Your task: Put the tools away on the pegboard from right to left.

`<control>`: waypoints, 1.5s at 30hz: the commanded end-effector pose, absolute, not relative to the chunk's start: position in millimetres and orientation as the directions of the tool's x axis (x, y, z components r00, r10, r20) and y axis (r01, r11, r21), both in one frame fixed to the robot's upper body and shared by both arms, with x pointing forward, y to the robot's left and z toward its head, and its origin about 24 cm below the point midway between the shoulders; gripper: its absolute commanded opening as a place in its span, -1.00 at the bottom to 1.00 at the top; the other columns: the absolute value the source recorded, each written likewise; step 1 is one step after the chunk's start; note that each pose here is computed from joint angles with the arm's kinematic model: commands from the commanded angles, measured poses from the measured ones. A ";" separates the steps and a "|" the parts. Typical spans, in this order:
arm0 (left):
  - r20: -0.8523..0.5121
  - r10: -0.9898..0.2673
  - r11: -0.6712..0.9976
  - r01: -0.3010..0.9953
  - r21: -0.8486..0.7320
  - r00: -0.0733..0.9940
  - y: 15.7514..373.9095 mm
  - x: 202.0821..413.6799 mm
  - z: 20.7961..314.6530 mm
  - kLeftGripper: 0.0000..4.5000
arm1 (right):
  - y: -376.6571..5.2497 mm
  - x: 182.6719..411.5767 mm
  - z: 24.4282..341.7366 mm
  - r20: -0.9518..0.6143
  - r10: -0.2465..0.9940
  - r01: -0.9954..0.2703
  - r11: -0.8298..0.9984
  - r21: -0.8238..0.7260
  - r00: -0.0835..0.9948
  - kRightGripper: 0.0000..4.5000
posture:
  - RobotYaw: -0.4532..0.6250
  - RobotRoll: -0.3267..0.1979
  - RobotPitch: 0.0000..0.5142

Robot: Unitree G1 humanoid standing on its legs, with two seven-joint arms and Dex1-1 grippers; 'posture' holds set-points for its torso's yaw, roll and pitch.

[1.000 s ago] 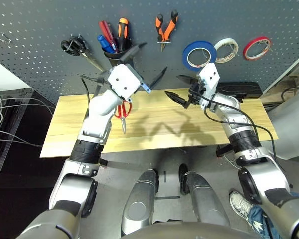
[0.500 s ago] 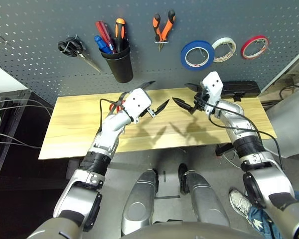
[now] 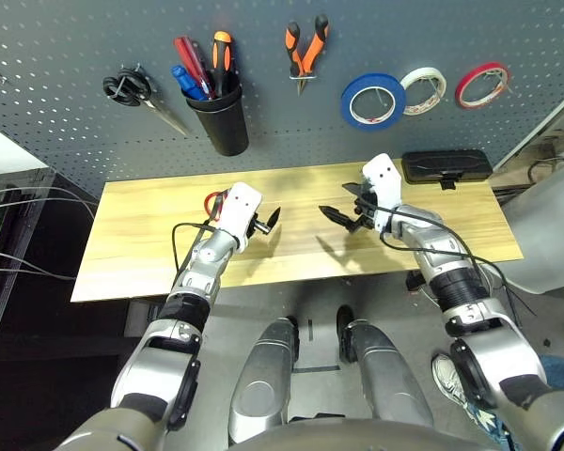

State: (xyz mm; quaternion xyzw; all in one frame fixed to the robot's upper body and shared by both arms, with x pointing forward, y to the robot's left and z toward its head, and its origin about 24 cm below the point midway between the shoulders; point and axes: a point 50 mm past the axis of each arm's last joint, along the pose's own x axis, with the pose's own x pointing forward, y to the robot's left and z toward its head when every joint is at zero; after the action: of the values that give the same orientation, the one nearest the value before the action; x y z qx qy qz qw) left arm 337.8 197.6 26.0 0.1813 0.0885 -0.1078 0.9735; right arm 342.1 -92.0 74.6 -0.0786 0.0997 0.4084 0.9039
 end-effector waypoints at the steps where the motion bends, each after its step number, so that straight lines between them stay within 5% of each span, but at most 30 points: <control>1: -0.239 -0.084 0.944 0.154 0.291 0.967 208.9 335.4 18.1 0.99 | -86.7 336.6 67.4 -0.268 0.726 -0.762 0.646 -0.054 0.634 1.00 | 0.05 0.25 0.40; 20: -0.274 0.270 0.957 -0.225 0.185 0.923 266.7 330.9 13.7 0.99 | -73.3 335.4 83.3 -0.227 0.745 -0.772 0.634 -0.050 0.627 1.00 | -0.03 0.25 0.50; 38: -0.377 0.400 0.916 -0.378 0.134 0.836 280.4 317.8 -4.0 0.99 | -80.4 315.8 79.8 -0.252 0.745 -0.776 0.629 -0.042 0.617 1.00 | -0.09 0.25 0.36; 45: -0.432 0.361 0.932 -0.332 0.143 0.827 273.5 317.0 -11.1 0.99 | -81.5 313.0 81.1 -0.260 0.745 -0.778 0.628 -0.038 0.614 1.00 | -0.11 0.25 0.41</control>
State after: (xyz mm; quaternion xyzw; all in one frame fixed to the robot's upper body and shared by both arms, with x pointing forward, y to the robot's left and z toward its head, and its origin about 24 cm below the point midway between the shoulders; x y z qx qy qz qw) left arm 331.8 275.9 13.3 0.0317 0.1726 0.1894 0.9661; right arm 318.0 -84.4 86.3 -0.0773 0.0990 0.4155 0.9009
